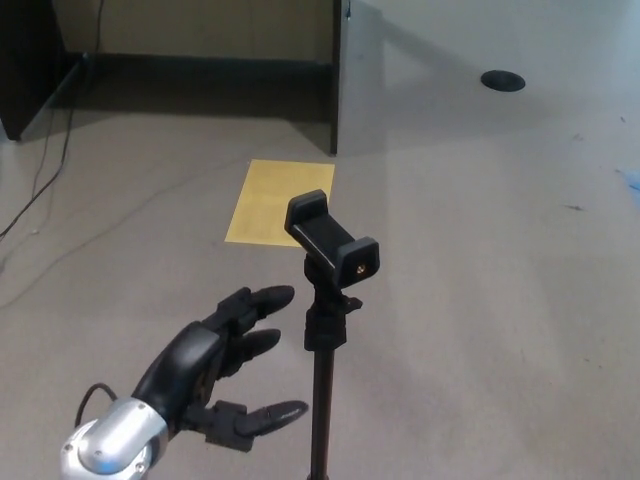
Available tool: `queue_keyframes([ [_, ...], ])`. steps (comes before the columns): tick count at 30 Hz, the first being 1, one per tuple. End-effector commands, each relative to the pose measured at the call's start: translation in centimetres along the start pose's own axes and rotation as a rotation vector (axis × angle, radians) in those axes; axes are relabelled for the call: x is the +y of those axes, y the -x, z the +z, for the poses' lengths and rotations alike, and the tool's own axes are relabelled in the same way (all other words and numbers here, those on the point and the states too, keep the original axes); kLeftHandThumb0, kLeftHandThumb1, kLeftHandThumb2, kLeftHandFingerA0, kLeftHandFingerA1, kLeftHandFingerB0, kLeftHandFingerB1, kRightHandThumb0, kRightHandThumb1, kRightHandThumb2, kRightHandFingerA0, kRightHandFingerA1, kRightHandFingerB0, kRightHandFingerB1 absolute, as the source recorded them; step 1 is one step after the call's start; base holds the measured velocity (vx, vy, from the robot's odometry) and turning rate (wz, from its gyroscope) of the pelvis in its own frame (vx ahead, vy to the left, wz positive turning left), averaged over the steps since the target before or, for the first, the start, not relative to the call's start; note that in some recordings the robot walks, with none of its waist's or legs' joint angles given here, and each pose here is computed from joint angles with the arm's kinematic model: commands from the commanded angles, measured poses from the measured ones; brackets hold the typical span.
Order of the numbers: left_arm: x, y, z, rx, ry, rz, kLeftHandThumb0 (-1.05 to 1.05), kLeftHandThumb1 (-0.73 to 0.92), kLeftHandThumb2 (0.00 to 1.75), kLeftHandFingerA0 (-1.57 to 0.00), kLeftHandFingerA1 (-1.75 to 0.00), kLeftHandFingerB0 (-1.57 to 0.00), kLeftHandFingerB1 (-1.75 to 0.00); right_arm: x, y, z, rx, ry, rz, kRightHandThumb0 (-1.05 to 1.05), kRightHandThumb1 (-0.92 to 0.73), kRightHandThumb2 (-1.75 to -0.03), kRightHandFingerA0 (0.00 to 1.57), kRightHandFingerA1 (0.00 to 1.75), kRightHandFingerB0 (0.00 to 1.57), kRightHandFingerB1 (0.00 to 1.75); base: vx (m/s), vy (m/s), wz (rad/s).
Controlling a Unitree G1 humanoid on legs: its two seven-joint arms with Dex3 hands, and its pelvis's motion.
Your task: There is a tripod standing in front of the robot and the robot extends its left arm to grab it. It lifts the tripod and passes it to a person.
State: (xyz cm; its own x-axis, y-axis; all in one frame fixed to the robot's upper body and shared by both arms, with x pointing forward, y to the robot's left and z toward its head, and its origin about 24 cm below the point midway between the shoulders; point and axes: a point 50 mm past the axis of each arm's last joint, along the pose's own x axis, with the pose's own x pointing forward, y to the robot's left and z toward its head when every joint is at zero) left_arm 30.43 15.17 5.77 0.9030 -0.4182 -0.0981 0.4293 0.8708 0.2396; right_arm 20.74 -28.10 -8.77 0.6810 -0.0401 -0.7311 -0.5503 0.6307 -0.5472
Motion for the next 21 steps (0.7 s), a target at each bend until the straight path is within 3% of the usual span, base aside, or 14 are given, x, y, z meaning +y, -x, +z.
queue_keyframes([
  [1, 0.5, -0.7, -0.2, 0.026, 0.074, 0.027, -0.55, 0.39, 0.64, -0.14, -0.41, -0.08, -0.27, -0.2, 0.1, -0.3, 0.005, -0.01, 0.005, -0.4, -0.72, -0.62, 0.5, 0.36, 0.32, 0.31, 0.0, 0.0, 0.0],
  [3, 0.4, -1.0, -0.3, 0.016, 0.085, 0.034, -0.55, 0.4, 0.64, -0.14, -0.41, -0.08, -0.29, -0.2, 0.1, -0.1, -0.001, -0.003, 0.005, -0.41, -0.72, -0.62, 0.51, 0.37, 0.32, 0.31, 0.0, 0.0, 0.0],
  [4, 0.3, -1.2, -0.3, 0.016, 0.095, 0.041, -0.28, 0.28, 0.85, -0.04, -0.5, 0.0, -0.48, -0.3, 0.1, -0.1, 0.001, 0.007, 0.003, -0.42, -0.72, -0.62, 0.53, 0.37, 0.32, 0.31, 0.0, 0.0, 0.0],
  [6, 0.2, -1.4, -0.3, 0.02, 0.113, 0.047, -0.28, 0.28, 0.85, -0.04, -0.49, 0.0, -0.48, -0.3, 0.1, 0.0, 0.003, 0.027, -0.003, -0.41, -0.72, -0.62, 0.54, 0.37, 0.32, 0.31, 0.0, 0.0, 0.0],
  [7, 0.0, -1.6, -0.3, 0.024, 0.112, 0.052, -0.29, 0.28, 0.85, -0.04, -0.49, 0.0, -0.48, -0.2, 0.0, 0.0, 0.006, 0.024, -0.003, -0.5, -0.59, -0.83, 0.5, 0.51, 0.26, 0.42, 0.0, 0.0, 0.0],
  [8, -0.1, -1.7, -0.3, 0.029, 0.12, 0.058, -0.29, 0.28, 0.85, -0.04, -0.49, 0.0, -0.47, -0.3, -0.1, 0.1, 0.005, 0.018, -0.002, -0.4, -0.71, -0.62, 0.59, 0.39, 0.33, 0.31, 0.0, 0.0, 0.0],
  [10, -0.3, -2.2, -0.2, 0.035, 0.127, 0.06, -0.3, 0.27, 0.84, -0.03, -0.48, 0.0, -0.47, -0.4, -0.1, 0.3, 0.001, -0.015, 0.001, -0.4, -0.71, -0.62, 0.55, 0.38, 0.34, 0.31, 0.0, 0.0, 0.0],
  [12, -0.6, -2.7, 0.0, 0.034, 0.085, 0.051, -0.31, 0.27, 0.85, -0.04, -0.47, 0.0, -0.47, -0.5, 0.0, 0.4, -0.014, -0.009, 0.003, -0.4, -0.72, -0.63, 0.55, 0.39, 0.33, 0.31, 0.0, 0.0, 0.0],
  [13, -0.7, -2.8, 0.1, 0.034, 0.082, 0.051, -0.61, 0.41, 0.68, -0.25, -0.43, -0.08, -0.31, -0.5, 0.0, 0.4, -0.016, -0.007, 0.003, -0.39, -0.73, -0.63, 0.54, 0.38, 0.31, 0.31, 0.0, 0.0, 0.0],
  [16, -1.2, -3.3, 0.2, 0.03, 0.09, 0.036, -0.61, 0.4, 0.68, -0.24, -0.44, -0.09, -0.31, -0.6, 0.0, 0.4, -0.021, -0.003, 0.006, -0.39, -0.72, -0.63, 0.54, 0.38, 0.32, 0.31, 0.0, 0.0, 0.0],
  [17, -1.4, -3.5, 0.2, 0.032, 0.099, 0.028, -0.3, 0.23, 0.83, -0.05, -0.48, -0.01, -0.47, -0.5, 0.0, 0.4, -0.019, -0.005, 0.009, -0.4, -0.72, -0.62, 0.54, 0.37, 0.32, 0.31, 0.0, 0.0, 0.0],
  [18, -1.8, -3.6, 0.2, 0.034, 0.111, 0.02, -0.3, 0.23, 0.83, -0.05, -0.48, -0.01, -0.47, -0.5, 0.0, 0.3, -0.015, -0.006, 0.012, -0.4, -0.72, -0.62, 0.54, 0.37, 0.32, 0.31, 0.0, 0.0, 0.0],
  [19, -1.9, -3.6, 0.2, 0.038, 0.11, 0.021, -0.6, 0.4, 0.67, -0.22, -0.43, -0.09, -0.32, -0.5, 0.0, 0.3, -0.018, -0.004, 0.013, -0.4, -0.72, -0.62, 0.52, 0.37, 0.32, 0.31, 0.0, 0.0, 0.0],
  [21, -2.1, -3.6, 0.2, 0.035, 0.109, 0.02, -0.6, 0.39, 0.67, -0.22, -0.43, -0.07, -0.33, -0.5, 0.0, 0.4, -0.021, 0.0, 0.014, -0.4, -0.72, -0.62, 0.51, 0.37, 0.32, 0.31, 0.0, 0.0, 0.0],
])
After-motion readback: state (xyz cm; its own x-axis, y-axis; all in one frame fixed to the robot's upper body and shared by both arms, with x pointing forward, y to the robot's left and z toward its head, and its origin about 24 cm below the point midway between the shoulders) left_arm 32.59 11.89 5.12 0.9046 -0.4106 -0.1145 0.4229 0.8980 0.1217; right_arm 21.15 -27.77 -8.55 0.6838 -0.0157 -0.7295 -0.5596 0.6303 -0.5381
